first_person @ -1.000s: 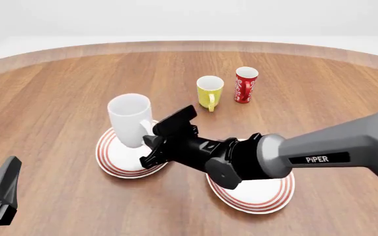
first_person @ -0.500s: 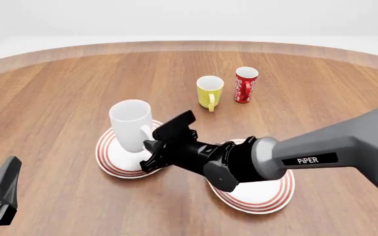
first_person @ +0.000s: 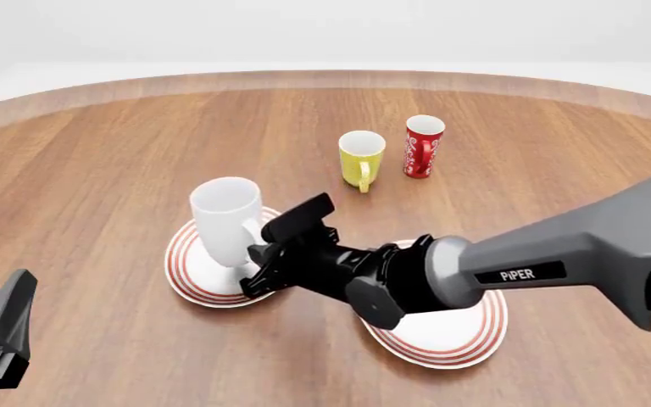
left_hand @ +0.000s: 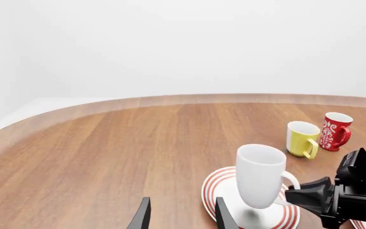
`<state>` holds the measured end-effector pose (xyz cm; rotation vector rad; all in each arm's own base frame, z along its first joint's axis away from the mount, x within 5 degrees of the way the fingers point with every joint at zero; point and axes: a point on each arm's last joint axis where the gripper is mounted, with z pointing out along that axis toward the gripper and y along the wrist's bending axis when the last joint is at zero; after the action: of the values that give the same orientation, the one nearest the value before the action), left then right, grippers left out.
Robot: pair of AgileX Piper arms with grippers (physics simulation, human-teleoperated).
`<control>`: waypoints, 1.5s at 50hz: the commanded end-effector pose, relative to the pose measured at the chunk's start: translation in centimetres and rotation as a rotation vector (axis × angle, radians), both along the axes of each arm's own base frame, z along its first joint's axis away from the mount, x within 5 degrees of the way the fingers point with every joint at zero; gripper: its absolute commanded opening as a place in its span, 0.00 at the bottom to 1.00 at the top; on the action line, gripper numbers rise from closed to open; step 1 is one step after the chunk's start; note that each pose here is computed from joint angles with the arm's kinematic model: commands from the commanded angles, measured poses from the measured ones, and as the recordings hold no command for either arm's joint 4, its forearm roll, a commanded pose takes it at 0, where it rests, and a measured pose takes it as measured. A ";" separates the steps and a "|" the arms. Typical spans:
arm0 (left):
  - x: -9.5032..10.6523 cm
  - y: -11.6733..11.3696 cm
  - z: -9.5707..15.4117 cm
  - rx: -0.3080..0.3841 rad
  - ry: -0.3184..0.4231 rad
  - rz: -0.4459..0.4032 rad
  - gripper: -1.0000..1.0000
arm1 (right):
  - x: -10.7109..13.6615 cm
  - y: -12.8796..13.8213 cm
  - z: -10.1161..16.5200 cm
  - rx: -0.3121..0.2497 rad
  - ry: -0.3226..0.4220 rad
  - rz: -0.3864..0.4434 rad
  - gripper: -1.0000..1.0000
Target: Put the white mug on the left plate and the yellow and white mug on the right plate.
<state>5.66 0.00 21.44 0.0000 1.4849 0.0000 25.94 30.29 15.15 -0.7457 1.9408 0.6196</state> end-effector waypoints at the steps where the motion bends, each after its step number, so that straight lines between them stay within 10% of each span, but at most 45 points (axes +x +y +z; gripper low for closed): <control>1: 0.0 0.0 0.0 0.000 0.000 0.000 1.00 | 0.2 0.2 0.3 0.007 0.003 -0.003 0.00; 54: 0.0 0.0 0.0 0.000 0.000 0.000 1.00 | 0.7 0.4 -1.5 -0.026 0.037 -0.013 0.00; 55: 0.0 0.0 0.0 0.000 0.000 0.000 1.00 | 0.7 0.4 -1.5 -0.026 0.037 -0.013 1.00; 75: 0.0 0.0 0.0 0.000 0.000 0.000 1.00 | 0.7 0.0 -0.3 -0.015 0.023 -0.017 1.00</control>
<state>5.66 0.00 21.44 0.0000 1.4849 0.0000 26.67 30.46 14.30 -0.7387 1.9816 0.6045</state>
